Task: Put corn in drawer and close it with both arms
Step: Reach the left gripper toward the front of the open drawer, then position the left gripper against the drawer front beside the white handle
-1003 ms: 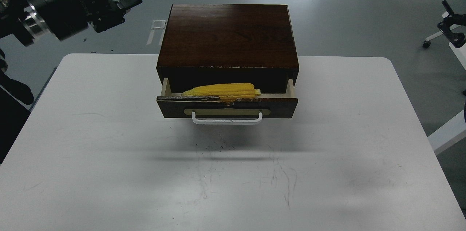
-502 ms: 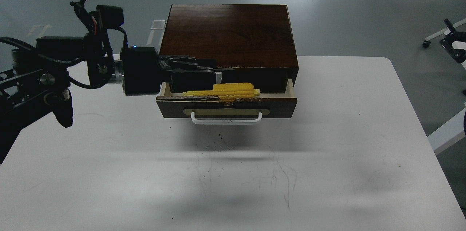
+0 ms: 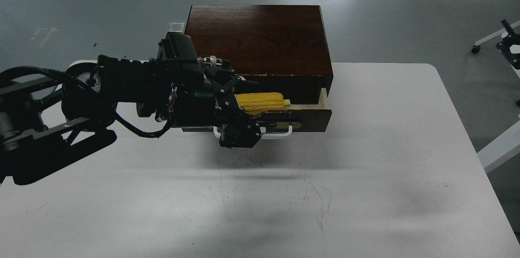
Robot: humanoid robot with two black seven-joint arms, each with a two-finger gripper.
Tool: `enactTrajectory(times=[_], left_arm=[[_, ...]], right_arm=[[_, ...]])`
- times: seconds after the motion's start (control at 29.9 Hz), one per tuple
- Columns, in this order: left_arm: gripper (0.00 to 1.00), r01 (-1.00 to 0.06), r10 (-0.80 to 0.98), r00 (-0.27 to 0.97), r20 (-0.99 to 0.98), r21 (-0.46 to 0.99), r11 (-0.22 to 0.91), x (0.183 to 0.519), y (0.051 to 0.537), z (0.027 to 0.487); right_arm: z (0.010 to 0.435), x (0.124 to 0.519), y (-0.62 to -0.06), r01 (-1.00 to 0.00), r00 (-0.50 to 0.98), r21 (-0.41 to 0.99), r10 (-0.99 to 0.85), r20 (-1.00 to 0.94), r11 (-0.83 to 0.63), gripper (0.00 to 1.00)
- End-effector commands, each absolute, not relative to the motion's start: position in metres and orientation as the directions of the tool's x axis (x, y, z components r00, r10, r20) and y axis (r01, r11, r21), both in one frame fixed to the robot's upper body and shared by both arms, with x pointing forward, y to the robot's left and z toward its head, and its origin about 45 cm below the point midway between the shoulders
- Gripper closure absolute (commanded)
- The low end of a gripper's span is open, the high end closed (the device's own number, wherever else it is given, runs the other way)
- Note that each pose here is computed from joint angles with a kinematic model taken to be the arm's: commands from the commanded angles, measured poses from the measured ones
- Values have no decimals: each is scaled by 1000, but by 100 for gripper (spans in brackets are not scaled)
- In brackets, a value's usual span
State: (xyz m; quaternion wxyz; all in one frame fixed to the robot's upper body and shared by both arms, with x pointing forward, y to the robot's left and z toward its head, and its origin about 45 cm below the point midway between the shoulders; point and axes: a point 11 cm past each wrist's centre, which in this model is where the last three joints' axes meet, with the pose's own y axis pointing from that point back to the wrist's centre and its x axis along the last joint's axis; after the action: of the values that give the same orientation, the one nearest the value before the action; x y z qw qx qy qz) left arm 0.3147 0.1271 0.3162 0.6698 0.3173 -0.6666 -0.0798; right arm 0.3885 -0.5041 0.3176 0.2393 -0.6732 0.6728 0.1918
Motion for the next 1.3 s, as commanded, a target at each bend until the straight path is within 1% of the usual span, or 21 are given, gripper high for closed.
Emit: enactTrajectory(times=[0.0,0.17,0.23,0.33,0.43,0.57,0.7,0.74,1.24,1.27], left_arm=[[3,-293,-580,64,812,570,767,311,122,311],[3,-206,-584,71,808,585,784,296,111,301],[4,-166,-580,97,809,587,792,288,109,291],[6,-135,-570,118,813,582,802,281,102,282],[7,-107,-568,145,810,583,805,272,96,268],[7,-131,-573,149,806,591,796,273,92,261],[7,-250,-598,172,783,622,742,291,101,249],[7,-257,-601,169,781,623,738,292,102,249],[7,-225,-636,167,753,657,719,283,105,238],[10,-221,-636,166,754,657,721,282,104,238]], right_arm=[[315,387,-506,-998,14,-59,-816,-578,25,0],[314,385,-510,-998,3,-53,-820,-572,34,0],[313,384,-515,-998,-7,-52,-824,-567,44,0],[312,383,-518,-997,-15,-49,-828,-561,52,0],[311,382,-520,-997,-21,-48,-830,-558,57,0],[311,383,-518,-998,-15,-47,-833,-553,49,0],[311,383,-519,-998,-16,-47,-835,-550,50,0],[311,383,-519,-998,-16,-47,-835,-550,50,0],[310,382,-519,-998,-16,-43,-839,-543,46,0],[310,382,-520,-998,-17,-41,-841,-540,46,0]])
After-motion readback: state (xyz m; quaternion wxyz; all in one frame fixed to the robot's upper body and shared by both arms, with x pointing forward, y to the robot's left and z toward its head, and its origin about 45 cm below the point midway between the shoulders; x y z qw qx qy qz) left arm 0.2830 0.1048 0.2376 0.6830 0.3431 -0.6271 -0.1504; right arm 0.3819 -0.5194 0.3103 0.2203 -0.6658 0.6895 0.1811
